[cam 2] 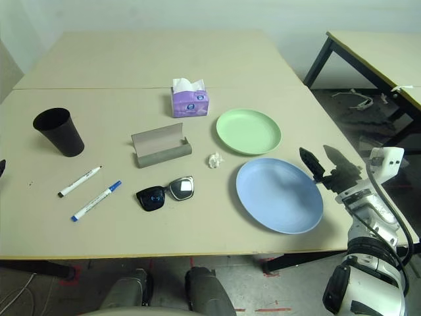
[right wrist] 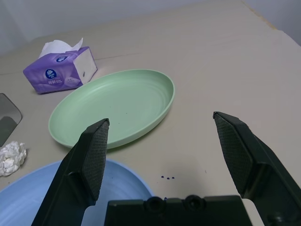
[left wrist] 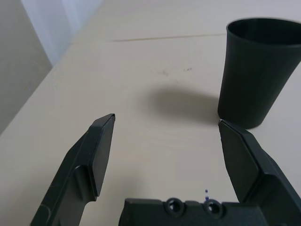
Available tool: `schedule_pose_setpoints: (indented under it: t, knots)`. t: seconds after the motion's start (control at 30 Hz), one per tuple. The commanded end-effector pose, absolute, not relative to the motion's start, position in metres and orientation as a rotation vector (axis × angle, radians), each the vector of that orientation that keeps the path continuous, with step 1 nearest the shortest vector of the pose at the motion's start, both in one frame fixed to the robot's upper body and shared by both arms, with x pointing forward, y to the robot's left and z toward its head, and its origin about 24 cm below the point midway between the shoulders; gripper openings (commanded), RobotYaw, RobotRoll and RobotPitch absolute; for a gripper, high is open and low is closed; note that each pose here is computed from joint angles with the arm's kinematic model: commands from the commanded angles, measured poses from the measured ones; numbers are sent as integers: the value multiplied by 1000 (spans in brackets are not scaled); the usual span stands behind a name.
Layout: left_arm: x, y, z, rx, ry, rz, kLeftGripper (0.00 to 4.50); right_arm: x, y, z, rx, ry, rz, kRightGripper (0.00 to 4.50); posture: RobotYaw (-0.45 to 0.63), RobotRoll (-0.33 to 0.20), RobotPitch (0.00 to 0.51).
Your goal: Organize and tidy the items on the table.
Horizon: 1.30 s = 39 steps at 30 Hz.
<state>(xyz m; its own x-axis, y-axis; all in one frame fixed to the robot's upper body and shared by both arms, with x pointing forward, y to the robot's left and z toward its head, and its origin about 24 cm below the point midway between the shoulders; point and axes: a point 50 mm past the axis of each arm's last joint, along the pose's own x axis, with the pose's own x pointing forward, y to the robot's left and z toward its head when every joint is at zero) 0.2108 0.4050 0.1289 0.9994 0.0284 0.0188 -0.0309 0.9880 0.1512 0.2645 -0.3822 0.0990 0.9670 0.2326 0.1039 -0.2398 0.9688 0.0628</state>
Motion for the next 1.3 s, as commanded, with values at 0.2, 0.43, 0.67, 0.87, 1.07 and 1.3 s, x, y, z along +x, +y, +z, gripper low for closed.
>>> schedule_pose_setpoints:
  t: [0.2,0.43,0.67,0.87,1.07,1.3]
  knots:
    - [209,406,132,173,-7,32,4466,267,-380,97,88,-99,236,4500,32,0,94]
    - [205,404,125,157,0,39,4466,269,-383,104,73,-103,230,4500,14,0,92]
    - [215,384,118,113,-23,-44,4466,267,-390,113,35,-106,226,4500,-15,0,102]
    - [216,386,116,113,-14,-50,4466,269,-386,113,34,-110,243,4500,-31,0,110]
    - [222,371,115,41,-5,-230,4466,267,-385,110,43,-93,254,4500,-43,0,103]
    - [223,331,117,75,71,-729,4466,265,-386,109,53,-77,249,4500,-60,0,85]
